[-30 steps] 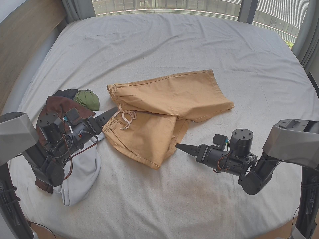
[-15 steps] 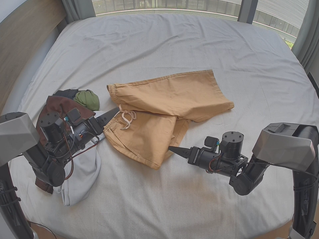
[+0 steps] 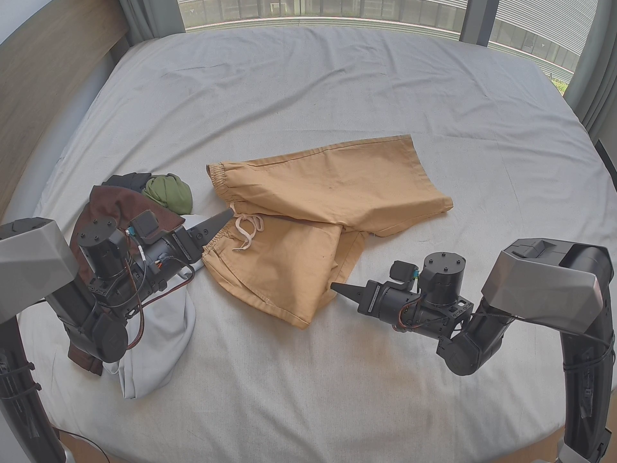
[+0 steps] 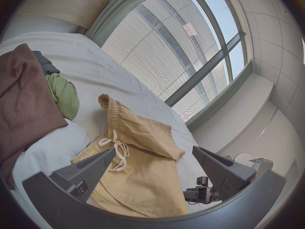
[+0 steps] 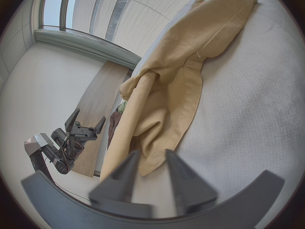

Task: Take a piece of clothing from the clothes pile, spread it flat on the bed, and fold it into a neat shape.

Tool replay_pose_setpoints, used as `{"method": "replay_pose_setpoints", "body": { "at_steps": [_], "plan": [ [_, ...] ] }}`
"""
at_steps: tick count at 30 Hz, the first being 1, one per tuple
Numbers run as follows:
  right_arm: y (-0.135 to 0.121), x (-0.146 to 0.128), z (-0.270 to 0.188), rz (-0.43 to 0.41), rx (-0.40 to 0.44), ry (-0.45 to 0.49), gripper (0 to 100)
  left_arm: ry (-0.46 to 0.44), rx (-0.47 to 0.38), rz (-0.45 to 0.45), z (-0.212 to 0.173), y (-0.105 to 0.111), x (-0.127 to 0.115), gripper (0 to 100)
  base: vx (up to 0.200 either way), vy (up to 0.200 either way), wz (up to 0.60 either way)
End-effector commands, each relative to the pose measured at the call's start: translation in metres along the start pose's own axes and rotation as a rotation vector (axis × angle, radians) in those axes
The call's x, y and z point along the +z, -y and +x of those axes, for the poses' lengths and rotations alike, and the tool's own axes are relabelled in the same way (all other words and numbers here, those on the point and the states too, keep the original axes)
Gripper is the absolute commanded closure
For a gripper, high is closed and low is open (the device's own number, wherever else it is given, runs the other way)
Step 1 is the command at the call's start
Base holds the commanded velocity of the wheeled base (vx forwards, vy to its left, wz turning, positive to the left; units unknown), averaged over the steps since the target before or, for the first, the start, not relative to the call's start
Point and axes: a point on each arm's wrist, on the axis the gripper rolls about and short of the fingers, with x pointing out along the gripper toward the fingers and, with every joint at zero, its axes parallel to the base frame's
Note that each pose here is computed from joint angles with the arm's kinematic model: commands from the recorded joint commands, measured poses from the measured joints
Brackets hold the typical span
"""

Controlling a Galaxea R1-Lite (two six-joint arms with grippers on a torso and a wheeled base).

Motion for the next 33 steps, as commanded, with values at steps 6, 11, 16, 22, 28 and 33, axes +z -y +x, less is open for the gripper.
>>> {"method": "replay_pose_setpoints", "body": {
  "at_steps": [6, 11, 16, 22, 28, 33],
  "plan": [
    [0.001, 0.003, 0.006, -0.001, 0.006, 0.005, 100, 0.000, -0.001, 0.000, 0.000, 0.000, 0.000, 0, 0.000, 0.000, 0.00],
    [0.001, 0.001, 0.002, 0.003, -0.003, -0.003, 100, -0.004, 0.002, -0.002, 0.000, -0.001, -0.001, 0, 0.000, 0.000, 0.00],
    [0.001, -0.005, 0.001, 0.010, -0.013, -0.028, 100, -0.009, 0.005, -0.003, 0.001, -0.003, -0.004, 0, 0.000, 0.000, 0.00],
    [-0.004, -0.011, 0.005, 0.006, 0.001, -0.044, 0, -0.013, 0.003, -0.005, 0.002, -0.002, -0.005, 0, 0.000, 0.000, 0.00],
    [-0.013, -0.018, 0.013, -0.005, 0.012, -0.079, 0, -0.014, 0.001, -0.003, 0.002, -0.001, -0.006, 0, 0.000, 0.000, 0.00],
    [-0.016, -0.019, 0.015, -0.012, 0.017, -0.085, 0, -0.014, 0.001, -0.003, 0.002, -0.001, -0.005, 0, 0.000, 0.000, 0.00]
  ]
}}
